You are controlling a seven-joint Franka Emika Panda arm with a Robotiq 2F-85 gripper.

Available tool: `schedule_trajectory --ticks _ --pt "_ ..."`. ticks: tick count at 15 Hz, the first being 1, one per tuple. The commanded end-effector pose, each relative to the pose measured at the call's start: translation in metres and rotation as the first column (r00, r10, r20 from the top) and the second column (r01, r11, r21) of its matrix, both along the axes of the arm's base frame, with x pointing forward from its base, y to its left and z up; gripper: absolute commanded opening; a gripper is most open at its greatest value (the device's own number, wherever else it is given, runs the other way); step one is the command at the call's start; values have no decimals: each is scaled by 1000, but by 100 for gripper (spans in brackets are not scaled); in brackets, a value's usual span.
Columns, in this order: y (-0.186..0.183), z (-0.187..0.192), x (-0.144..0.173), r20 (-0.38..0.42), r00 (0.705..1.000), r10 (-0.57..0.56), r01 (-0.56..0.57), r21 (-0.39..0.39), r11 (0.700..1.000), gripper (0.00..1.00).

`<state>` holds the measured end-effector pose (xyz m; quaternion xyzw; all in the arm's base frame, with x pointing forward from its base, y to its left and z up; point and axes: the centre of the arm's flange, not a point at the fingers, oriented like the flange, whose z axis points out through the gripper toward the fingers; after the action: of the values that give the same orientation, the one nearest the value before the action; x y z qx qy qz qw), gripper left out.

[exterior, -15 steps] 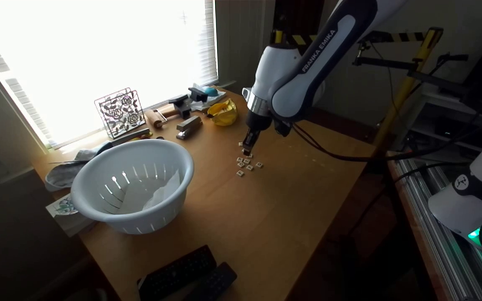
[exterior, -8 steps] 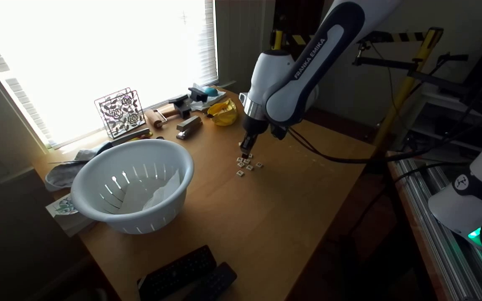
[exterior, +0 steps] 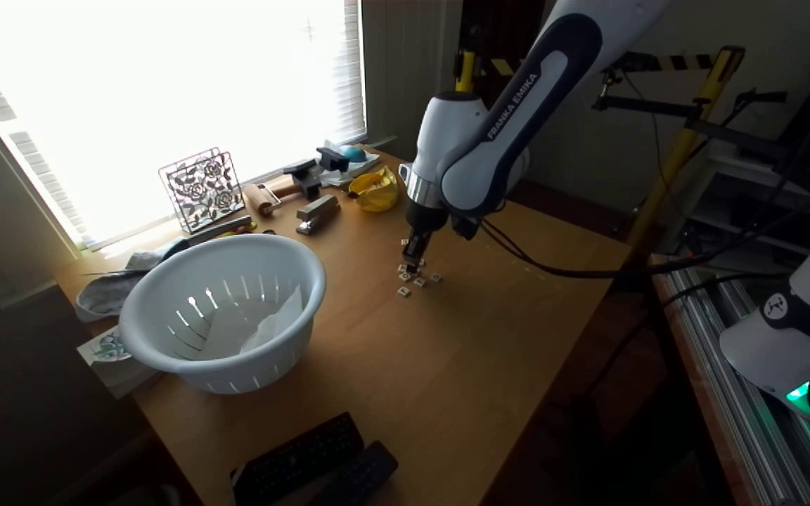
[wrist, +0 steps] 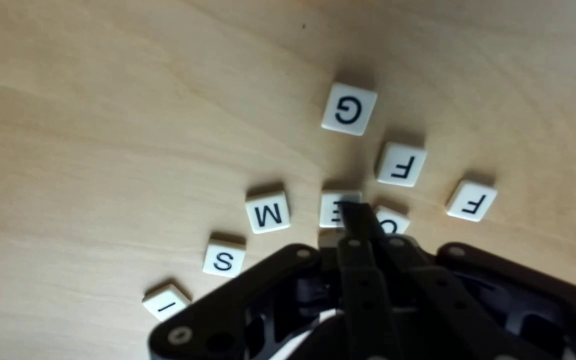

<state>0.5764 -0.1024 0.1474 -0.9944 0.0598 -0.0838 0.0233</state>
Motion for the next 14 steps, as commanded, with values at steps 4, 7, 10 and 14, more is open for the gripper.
schedule_trajectory --ticks 4,7,10,14 --pt "-6 -8 1 -37 999 -1 1 3 1000 0" --pt "-11 -8 -6 -41 999 -11 11 -1 1000 0" --pt "-16 -8 -15 -49 999 -22 22 1 1000 0" --pt "-17 -10 -22 -69 997 -28 29 17 999 0"
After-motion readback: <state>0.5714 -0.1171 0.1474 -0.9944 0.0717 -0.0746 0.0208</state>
